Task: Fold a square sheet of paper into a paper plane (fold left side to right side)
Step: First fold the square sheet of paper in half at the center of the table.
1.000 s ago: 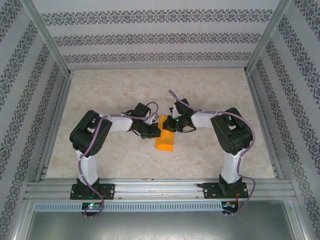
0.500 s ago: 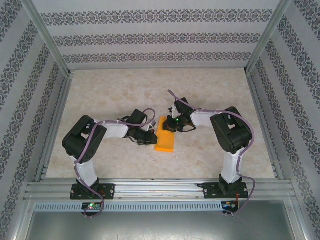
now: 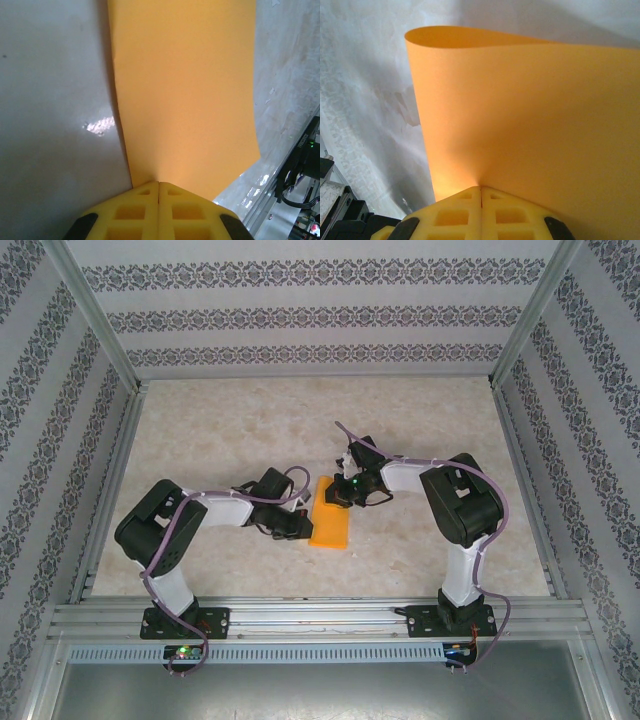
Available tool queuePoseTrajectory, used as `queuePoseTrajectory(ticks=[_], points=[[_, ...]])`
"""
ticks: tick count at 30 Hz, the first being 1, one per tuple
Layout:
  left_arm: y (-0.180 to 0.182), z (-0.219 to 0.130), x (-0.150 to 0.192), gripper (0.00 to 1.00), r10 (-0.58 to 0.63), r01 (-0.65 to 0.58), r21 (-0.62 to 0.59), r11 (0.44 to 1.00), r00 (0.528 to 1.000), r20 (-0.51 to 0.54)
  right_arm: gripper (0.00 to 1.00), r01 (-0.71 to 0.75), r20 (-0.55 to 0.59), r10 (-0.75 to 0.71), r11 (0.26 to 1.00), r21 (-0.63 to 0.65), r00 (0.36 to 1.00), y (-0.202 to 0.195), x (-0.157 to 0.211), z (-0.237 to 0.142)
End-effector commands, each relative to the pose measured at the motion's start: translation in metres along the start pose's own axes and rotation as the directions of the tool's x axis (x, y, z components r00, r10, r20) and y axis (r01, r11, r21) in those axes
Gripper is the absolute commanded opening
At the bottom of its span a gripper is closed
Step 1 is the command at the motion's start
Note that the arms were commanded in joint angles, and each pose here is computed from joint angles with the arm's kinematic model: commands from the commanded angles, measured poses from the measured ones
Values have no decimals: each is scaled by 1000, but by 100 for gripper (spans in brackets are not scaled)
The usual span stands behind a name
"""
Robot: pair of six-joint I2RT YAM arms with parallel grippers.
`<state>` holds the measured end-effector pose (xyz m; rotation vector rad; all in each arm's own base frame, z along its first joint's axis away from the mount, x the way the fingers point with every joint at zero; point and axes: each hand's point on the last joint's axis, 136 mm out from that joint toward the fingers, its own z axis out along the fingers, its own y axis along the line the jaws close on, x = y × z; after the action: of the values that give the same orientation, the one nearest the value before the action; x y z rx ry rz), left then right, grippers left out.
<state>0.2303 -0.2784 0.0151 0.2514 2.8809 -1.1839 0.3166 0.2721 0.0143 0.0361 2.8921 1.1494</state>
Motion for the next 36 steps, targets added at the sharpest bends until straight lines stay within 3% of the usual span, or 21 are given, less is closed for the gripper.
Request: queuePoseTrajectory(ticks=[1,24,28,36], points=[[39,5,87,3,-181,142,-166,976,952,-249,0,-54,51,45,981,186,998,-53,-9,5],[41,-6,115,3,-185,131,-203,970,942,-278,0,-41,39,35,982,185,999,-53,-11,6],[19,-19,93,3,-131,96,-159,983,965,-229,0,-19,32,14,986,164,999,-47,-11,5],[-21,-52,17,3,-55,54,-19,998,996,-66,0,8,33,-13,989,150,999,-39,-9,3]])
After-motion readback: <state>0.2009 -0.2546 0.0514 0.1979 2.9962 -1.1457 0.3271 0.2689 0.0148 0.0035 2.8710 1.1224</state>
